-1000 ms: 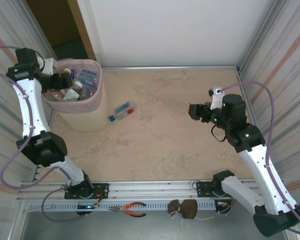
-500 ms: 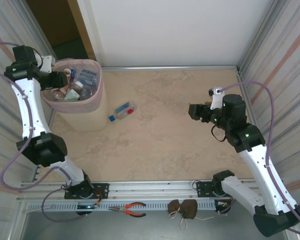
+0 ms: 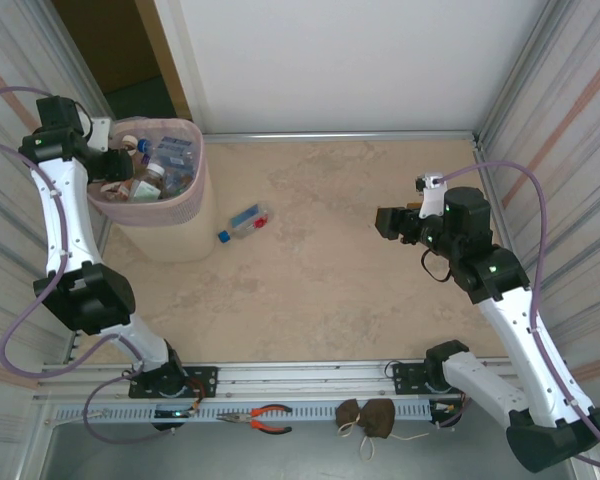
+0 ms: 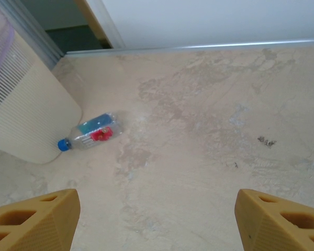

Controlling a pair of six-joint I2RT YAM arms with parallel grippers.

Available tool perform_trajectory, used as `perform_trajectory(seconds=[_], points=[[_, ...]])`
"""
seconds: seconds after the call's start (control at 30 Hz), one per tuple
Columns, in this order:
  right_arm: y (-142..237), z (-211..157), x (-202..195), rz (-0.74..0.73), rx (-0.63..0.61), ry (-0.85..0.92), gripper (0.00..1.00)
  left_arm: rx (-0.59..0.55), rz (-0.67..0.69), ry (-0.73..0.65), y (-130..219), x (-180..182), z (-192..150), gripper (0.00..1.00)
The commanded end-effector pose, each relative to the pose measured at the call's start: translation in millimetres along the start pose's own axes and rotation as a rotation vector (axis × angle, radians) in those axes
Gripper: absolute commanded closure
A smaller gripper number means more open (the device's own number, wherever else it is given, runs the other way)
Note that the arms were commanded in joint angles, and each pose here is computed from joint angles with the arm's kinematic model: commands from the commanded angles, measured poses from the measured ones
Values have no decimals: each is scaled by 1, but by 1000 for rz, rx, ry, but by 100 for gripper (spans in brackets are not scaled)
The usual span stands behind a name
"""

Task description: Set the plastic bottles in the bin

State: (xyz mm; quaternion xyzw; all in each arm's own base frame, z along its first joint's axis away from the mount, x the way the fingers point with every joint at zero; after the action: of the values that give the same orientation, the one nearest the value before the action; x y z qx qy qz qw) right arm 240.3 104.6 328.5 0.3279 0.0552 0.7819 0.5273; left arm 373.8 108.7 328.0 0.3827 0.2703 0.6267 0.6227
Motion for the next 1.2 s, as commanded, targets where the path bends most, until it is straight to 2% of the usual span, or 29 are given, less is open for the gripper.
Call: perform_trajectory(seconds=[0.0, 0.13, 0.3, 0.4, 0.57, 0.83, 0.93, 1.0, 1.07, 1.17], points=[[7, 11, 6, 26, -35, 10, 23, 128, -50, 10, -17, -6, -24, 50], [8, 11, 7, 29, -38, 6, 23, 72, -163, 25, -3, -24, -16, 48], [10, 11, 8, 33, -40, 5, 24, -5, -246, 37, 24, -39, -6, 41], [10, 12, 9, 37, -43, 5, 24, -27, -214, 31, 35, -38, -4, 31], [12, 14, 10, 39, -48, 7, 24, -59, -137, 21, 48, -30, -1, 23], [14, 15, 11, 42, -52, 0, 24, -58, -14, -39, 55, -27, 1, 23], [15, 15, 11, 41, -53, 0, 24, -52, -5, -47, 53, -26, 1, 21], [15, 15, 11, 41, -54, -1, 24, -43, -3, -51, 49, -26, 0, 24], [15, 15, 11, 42, -54, -3, 24, -39, -18, -53, 46, -28, -1, 32], [16, 15, 11, 42, -53, -6, 24, -5, 12, -76, 36, -26, -5, 32]])
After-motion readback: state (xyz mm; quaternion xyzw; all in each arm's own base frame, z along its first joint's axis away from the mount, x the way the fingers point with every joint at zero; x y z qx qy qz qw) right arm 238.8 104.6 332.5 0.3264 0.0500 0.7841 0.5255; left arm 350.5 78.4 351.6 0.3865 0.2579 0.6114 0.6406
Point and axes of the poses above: each hand's point on the last joint's axis, 136 mm out from that joint toward the fingers, its own y axis back along the fingers, its own x axis along the line the jaws close on, z = x × y, the point moved 4 cm from there along y, back along the fingers, and after that the axes turned 10 degrees about -y, right-handed, at the moved point
